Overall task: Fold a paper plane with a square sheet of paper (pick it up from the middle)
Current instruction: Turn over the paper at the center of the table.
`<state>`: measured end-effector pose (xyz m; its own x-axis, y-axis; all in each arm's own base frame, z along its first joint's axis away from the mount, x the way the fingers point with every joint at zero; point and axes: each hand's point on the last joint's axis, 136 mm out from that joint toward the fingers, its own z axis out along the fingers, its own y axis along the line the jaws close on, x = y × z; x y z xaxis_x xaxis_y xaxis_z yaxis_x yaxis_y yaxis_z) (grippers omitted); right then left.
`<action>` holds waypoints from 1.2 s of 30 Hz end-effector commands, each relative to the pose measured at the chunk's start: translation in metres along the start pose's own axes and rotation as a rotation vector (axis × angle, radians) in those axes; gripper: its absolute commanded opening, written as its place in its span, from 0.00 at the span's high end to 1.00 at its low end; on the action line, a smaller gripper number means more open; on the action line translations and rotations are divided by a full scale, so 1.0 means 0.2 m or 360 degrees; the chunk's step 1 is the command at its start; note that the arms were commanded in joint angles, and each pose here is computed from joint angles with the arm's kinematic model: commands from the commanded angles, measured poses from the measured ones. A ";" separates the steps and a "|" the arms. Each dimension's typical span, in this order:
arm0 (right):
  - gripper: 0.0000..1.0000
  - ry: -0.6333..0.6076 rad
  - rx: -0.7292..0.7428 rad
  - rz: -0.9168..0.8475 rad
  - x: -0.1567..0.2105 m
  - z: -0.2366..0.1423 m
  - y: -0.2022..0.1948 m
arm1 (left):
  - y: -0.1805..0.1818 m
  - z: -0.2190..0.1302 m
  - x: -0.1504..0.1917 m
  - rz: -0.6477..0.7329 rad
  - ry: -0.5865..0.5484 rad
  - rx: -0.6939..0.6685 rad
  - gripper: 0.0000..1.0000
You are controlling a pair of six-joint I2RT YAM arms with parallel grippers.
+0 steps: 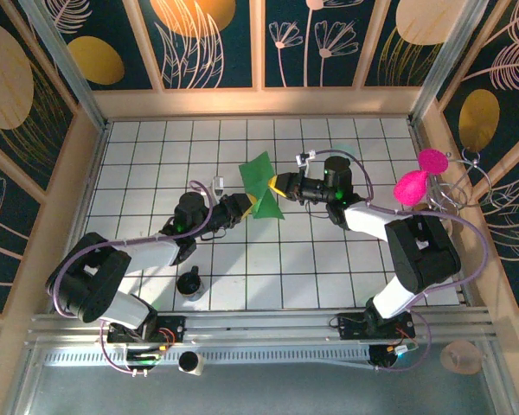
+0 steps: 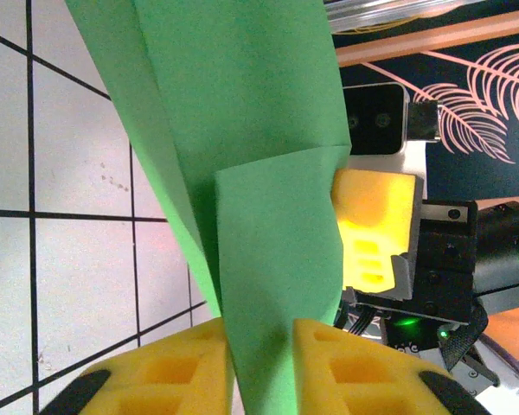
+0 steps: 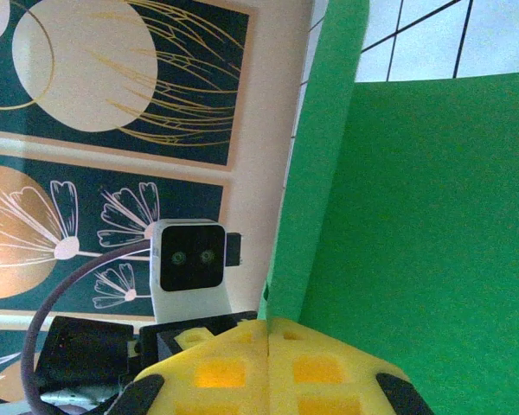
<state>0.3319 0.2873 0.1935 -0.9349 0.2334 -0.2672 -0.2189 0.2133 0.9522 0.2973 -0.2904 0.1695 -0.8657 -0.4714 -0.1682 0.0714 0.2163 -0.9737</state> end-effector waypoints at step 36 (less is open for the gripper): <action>0.51 -0.0632 0.1028 -0.0158 -0.27 -0.55 -0.35 | 0.22 -0.23 -0.37 0.1298 -0.0120 -0.2052 0.92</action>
<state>0.3619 0.1697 0.1443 -0.7683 0.4623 -0.4427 0.0153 0.7047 0.7093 0.3567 -0.2392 0.1714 -0.7272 -0.0599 -0.6838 0.0283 0.9927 -0.1171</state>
